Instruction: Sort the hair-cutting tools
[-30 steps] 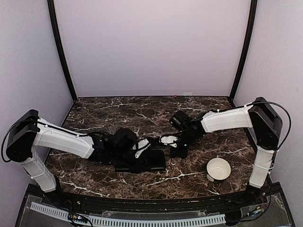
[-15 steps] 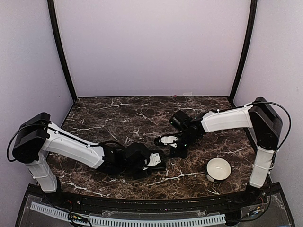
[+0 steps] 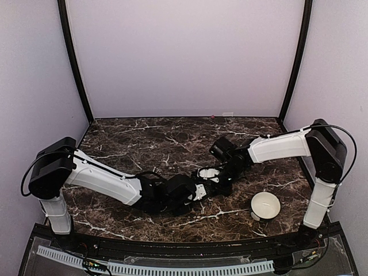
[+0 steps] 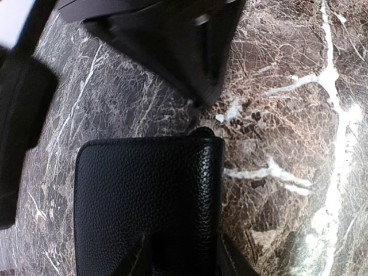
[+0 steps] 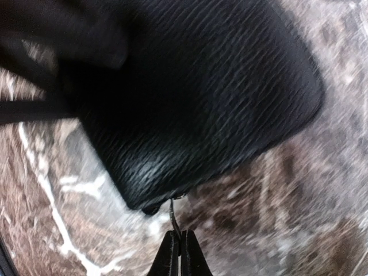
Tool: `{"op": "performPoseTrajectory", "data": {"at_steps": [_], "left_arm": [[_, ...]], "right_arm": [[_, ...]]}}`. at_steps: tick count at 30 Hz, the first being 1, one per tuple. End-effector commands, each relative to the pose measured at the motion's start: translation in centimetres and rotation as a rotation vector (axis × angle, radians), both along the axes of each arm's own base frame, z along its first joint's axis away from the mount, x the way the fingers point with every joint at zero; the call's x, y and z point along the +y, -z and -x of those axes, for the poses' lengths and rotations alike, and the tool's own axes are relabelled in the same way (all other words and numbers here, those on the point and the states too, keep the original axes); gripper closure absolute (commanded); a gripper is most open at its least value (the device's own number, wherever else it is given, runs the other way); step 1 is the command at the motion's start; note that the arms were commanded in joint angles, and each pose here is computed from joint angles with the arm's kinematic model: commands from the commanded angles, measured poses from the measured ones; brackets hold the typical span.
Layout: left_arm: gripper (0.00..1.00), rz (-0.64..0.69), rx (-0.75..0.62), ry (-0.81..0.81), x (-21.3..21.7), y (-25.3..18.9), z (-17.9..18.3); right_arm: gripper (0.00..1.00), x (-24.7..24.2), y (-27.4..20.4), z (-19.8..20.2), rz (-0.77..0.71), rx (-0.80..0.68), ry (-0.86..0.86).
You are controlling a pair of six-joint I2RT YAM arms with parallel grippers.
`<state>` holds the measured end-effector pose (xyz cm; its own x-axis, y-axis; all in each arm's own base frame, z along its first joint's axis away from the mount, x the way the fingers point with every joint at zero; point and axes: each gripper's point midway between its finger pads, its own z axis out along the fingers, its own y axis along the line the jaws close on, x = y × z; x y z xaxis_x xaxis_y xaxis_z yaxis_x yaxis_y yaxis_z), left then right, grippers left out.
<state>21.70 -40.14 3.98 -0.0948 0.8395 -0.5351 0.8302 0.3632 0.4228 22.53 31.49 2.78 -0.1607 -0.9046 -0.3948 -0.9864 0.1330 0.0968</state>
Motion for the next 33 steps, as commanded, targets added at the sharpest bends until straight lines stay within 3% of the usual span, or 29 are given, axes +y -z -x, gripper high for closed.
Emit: {"op": "performPoseTrajectory", "data": {"at_steps": [1,11,15,23,25,27,30,32,33], "left_arm": [[0.66,-0.128,0.079,-0.1,4.4,5.0,0.0],[0.69,-0.101,0.1,-0.149,5.2,5.1,-0.5],[0.64,-0.069,0.09,-0.144,4.8,4.1,-0.6],[0.51,0.022,0.067,-0.15,4.5,-0.6,-0.5],[0.47,0.049,0.048,-0.162,4.7,-2.6,-0.6],[0.35,0.098,0.007,-0.181,5.1,-5.5,-1.0],[0.02,0.148,-0.08,-0.266,6.5,-9.2,-2.3],[0.01,0.177,-0.142,-0.432,9.0,-11.2,-4.4],[0.01,0.194,-0.153,-0.589,11.4,-12.0,-5.9]], "right_arm": [[1.0,-2.0,-0.2,2.9,0.038,0.065,-0.042],[1.0,-2.8,-0.6,4.9,0.005,0.124,-0.032],[0.98,-2.4,-0.6,4.4,-0.001,0.118,-0.019],[0.45,-3.4,-3.9,1.3,-0.047,0.039,0.047],[0.39,-4.0,-5.5,0.3,-0.087,0.017,0.077],[0.32,-4.6,-7.5,-0.9,-0.137,-0.021,0.117],[0.26,-5.8,-10.1,-3.2,-0.199,-0.099,0.195],[0.25,-6.8,-11.6,-4.5,-0.236,-0.144,0.251],[0.24,-7.4,-12.2,-5.0,-0.251,-0.161,0.279]]}}
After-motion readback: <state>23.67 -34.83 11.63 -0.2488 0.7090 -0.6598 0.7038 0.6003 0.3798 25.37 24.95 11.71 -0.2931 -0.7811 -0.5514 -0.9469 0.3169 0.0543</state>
